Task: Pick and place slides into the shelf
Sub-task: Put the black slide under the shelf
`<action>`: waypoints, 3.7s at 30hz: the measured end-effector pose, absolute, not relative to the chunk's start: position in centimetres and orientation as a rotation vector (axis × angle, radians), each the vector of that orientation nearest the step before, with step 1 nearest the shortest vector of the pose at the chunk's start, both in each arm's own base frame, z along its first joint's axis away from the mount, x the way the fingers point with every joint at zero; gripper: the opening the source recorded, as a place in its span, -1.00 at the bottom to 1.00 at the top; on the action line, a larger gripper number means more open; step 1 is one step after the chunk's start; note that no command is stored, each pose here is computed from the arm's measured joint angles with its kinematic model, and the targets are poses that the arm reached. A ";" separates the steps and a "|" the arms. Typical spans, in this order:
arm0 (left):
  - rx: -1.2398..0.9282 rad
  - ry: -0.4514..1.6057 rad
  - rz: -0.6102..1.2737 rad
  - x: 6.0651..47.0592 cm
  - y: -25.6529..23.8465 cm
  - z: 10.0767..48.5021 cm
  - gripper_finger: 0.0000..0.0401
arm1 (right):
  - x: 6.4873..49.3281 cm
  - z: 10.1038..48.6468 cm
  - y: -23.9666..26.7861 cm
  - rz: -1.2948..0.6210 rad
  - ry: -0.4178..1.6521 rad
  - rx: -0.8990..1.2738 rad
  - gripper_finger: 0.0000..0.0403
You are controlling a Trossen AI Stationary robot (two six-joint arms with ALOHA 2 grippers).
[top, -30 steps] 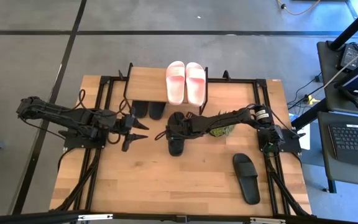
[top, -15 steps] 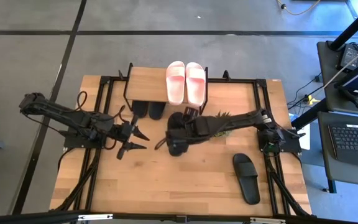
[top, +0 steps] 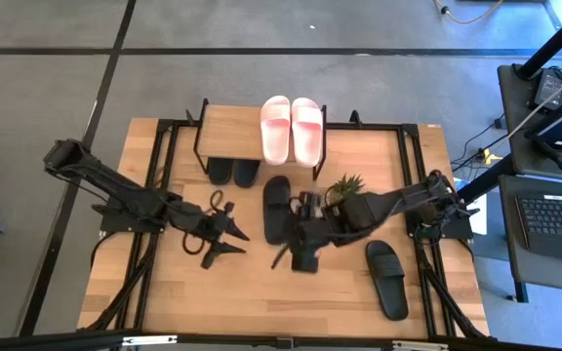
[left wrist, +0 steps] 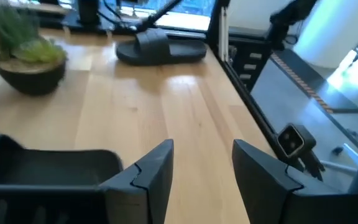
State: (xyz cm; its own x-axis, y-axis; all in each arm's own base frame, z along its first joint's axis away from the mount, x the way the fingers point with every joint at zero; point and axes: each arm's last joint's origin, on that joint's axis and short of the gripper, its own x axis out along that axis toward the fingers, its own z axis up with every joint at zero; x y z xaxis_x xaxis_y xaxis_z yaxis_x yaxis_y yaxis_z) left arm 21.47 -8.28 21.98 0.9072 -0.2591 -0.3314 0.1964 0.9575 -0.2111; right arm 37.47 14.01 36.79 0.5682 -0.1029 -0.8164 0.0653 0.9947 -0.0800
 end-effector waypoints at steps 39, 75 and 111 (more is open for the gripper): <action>-0.205 0.394 -0.136 24.4 -9.0 18.4 -0.22 | 21.1 29.8 9.0 0.357 0.053 0.230 0.17; -0.158 0.716 -0.100 32.1 -10.0 11.3 -0.22 | 15.1 28.7 6.8 0.347 -0.067 0.366 0.17; -0.266 0.725 0.193 33.2 3.0 11.4 -0.22 | 15.2 28.3 6.6 0.276 -0.029 0.362 0.17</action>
